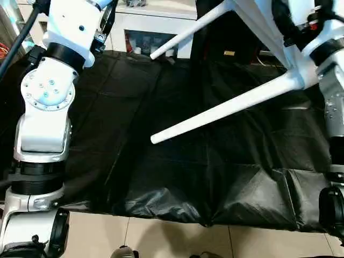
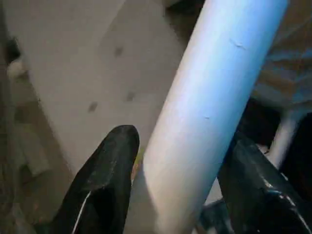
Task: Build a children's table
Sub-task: Flip table
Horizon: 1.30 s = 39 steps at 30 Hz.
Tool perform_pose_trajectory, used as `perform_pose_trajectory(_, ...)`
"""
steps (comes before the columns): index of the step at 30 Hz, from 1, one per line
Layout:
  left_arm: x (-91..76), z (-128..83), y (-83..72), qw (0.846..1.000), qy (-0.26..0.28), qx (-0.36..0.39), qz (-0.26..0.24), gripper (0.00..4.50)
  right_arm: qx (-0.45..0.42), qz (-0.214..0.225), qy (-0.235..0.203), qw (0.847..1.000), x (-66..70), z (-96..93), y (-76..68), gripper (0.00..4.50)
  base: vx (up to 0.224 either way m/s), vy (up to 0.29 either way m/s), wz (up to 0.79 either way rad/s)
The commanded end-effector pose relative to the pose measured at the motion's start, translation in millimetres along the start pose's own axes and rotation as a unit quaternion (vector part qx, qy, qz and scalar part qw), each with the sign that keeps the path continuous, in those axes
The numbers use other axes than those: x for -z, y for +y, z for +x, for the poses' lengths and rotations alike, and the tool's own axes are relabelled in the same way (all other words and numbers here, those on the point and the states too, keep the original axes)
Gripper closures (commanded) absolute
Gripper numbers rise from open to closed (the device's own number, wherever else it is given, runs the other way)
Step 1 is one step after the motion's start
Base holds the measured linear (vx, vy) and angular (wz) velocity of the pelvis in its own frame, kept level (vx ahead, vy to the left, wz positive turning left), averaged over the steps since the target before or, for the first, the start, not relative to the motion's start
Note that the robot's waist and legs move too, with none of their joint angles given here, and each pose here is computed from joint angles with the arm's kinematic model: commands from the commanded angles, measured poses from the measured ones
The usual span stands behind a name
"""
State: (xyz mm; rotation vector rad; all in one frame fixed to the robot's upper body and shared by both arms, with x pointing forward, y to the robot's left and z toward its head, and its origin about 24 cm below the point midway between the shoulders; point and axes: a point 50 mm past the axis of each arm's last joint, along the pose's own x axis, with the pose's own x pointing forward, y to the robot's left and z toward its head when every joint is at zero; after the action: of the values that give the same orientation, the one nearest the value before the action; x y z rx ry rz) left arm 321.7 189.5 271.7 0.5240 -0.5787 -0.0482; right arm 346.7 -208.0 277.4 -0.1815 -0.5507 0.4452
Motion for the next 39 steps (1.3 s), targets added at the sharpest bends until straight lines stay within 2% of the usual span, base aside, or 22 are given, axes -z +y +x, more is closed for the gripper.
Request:
perform_pose_trajectory(1, 33.9, -7.2, 1.3, 0.993, 0.091, -0.037, -0.067, 2.17, -0.082, 0.017, -0.094, 0.992, -30.7, 2.4, 17.0, 1.29, 0.000, 0.000, 0.00)
perform_pose_trajectory(4, 34.6, -8.2, 1.3, 0.991, 0.101, -0.044, -0.075, 2.18, -0.110, 0.017, -0.115, 0.987, -33.9, 1.3, 25.5, 1.29, 0.000, 0.000, 0.00)
perform_pose_trajectory(10, 34.4, -9.4, 2.0, 0.990, 0.108, -0.046, -0.079, 2.26, -0.101, 0.017, -0.147, 0.984, -44.9, 1.4, 19.3, 1.29, 0.000, 0.000, 0.00)
perform_pose_trajectory(13, 34.3, -9.4, 1.2, 0.989, 0.113, -0.046, -0.082, 2.32, -0.111, 0.032, -0.161, 0.980, -50.6, -0.4, 18.8, 1.29, 0.000, 0.000, 0.00)
perform_pose_trajectory(23, 35.9, -9.1, -2.7, 0.987, 0.128, -0.042, -0.093, 2.48, -0.157, 0.063, -0.184, 0.968, -62.0, -5.2, 27.1, 1.29, 0.000, 0.000, 0.00)
perform_pose_trajectory(27, 35.9, -9.8, -3.2, 0.986, 0.129, -0.041, -0.094, 2.53, -0.196, 0.083, -0.176, 0.961, -63.6, -7.7, 36.9, 1.29, 0.000, 0.000, 0.00)
perform_pose_trajectory(29, 35.6, -10.9, -3.4, 0.987, 0.127, -0.038, -0.092, 2.54, -0.234, 0.102, -0.128, 0.958, -53.5, -13.4, 54.3, 1.29, 0.000, 0.000, 0.00)
perform_pose_trajectory(30, 35.5, -10.9, -3.4, 0.987, 0.127, -0.038, -0.092, 2.55, -0.234, 0.102, -0.127, 0.958, -53.4, -13.4, 54.4, 1.29, 0.000, 0.000, 0.00)
perform_pose_trajectory(31, 34.9, -11.6, -3.4, 0.988, 0.123, -0.036, -0.090, 2.57, -0.242, 0.117, -0.079, 0.960, -37.9, -19.0, 65.9, 1.11, 0.000, 0.000, 0.00)
perform_pose_trajectory(32, 34.5, -11.9, -3.2, 0.988, 0.121, -0.035, -0.088, 2.57, -0.235, 0.122, -0.054, 0.963, -27.6, -22.2, 70.4, 1.01, 0.000, 0.000, 0.00)
perform_pose_trajectory(35, 33.9, -12.4, -2.8, 0.989, 0.120, -0.034, -0.085, 2.58, -0.247, 0.134, -0.004, 0.960, -7.3, -35.3, 82.2, 0.90, 0.000, 0.000, 0.00)
perform_pose_trajectory(37, 34.3, -12.9, -2.3, 0.988, 0.122, -0.035, -0.087, 2.61, -0.261, 0.145, 0.020, 0.954, 1.6, -44.7, 88.3, 0.61, 0.000, 0.000, 0.00)
perform_pose_trajectory(39, 33.6, -12.8, -2.6, 0.989, 0.120, -0.033, -0.085, 2.63, -0.248, 0.167, 0.063, 0.952, 18.1, -57.6, 92.4, 0.53, 0.000, 0.000, 0.00)
